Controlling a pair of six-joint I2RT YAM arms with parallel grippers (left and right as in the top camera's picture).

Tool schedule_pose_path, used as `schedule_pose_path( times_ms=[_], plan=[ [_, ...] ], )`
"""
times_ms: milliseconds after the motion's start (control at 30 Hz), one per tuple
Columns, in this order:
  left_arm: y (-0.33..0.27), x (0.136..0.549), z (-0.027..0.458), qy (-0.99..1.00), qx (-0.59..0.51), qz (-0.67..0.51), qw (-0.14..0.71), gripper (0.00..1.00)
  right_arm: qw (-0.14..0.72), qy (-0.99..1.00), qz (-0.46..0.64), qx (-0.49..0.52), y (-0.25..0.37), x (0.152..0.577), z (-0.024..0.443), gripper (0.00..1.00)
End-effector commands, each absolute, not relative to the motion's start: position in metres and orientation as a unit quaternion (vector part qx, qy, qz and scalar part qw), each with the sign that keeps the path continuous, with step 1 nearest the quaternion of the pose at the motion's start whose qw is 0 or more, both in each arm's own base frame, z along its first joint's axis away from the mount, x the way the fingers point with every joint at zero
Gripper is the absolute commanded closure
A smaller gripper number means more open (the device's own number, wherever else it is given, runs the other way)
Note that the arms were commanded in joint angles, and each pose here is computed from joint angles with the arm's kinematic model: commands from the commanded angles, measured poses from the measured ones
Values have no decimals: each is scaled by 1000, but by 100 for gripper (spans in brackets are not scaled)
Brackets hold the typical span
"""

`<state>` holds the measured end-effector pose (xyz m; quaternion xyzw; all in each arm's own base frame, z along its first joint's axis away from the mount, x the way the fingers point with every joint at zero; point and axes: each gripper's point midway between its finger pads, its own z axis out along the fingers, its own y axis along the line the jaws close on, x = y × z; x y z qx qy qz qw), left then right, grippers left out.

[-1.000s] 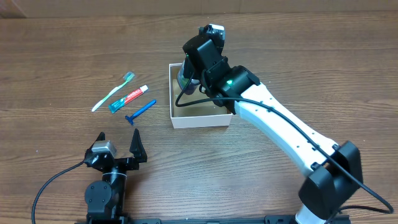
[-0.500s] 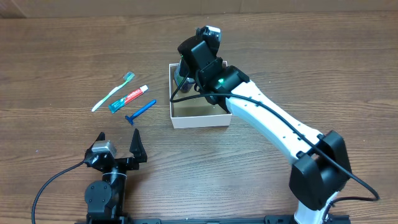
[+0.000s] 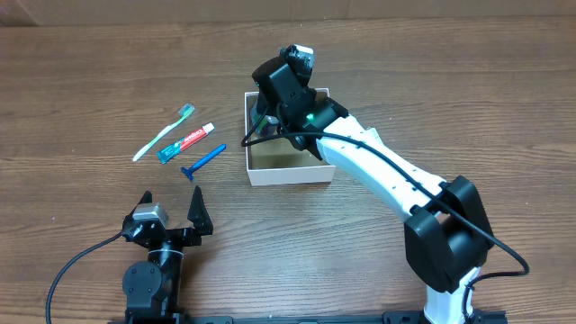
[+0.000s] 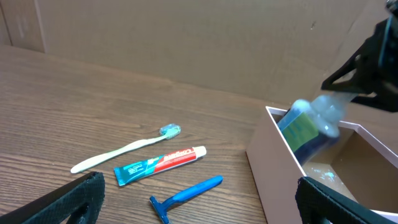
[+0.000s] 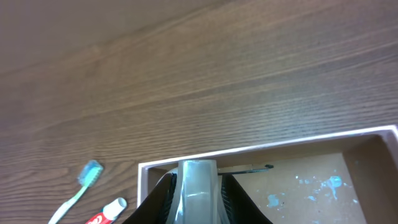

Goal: Pack container
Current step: 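Lift the soap bottle with the right gripper and lower it into the box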

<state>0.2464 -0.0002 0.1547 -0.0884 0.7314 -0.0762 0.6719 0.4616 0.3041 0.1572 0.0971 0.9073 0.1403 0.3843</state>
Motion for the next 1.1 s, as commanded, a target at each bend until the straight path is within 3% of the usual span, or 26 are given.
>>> schedule_pose_path(
  times_ms=[0,200,433,633,833,1067],
  plan=[
    [0,246,156,729,-84,-73,676,0,391,901,152,110,308,468,161,84],
    [0,246,156,729,-84,-73,676,0,391,901,152,110,308,468,160,84],
    [0,246,156,729,-84,-73,676,0,383,901,174,102,317,467,161,72],
    [0,246,156,729,-84,-73,676,0,378,900,196,94,326,466,164,70],
    [0,246,156,729,-84,-73,676,0,380,897,211,87,335,464,168,55],
    [0,246,156,729,-84,-73,676,0,382,894,219,83,340,464,170,49]
  ],
)
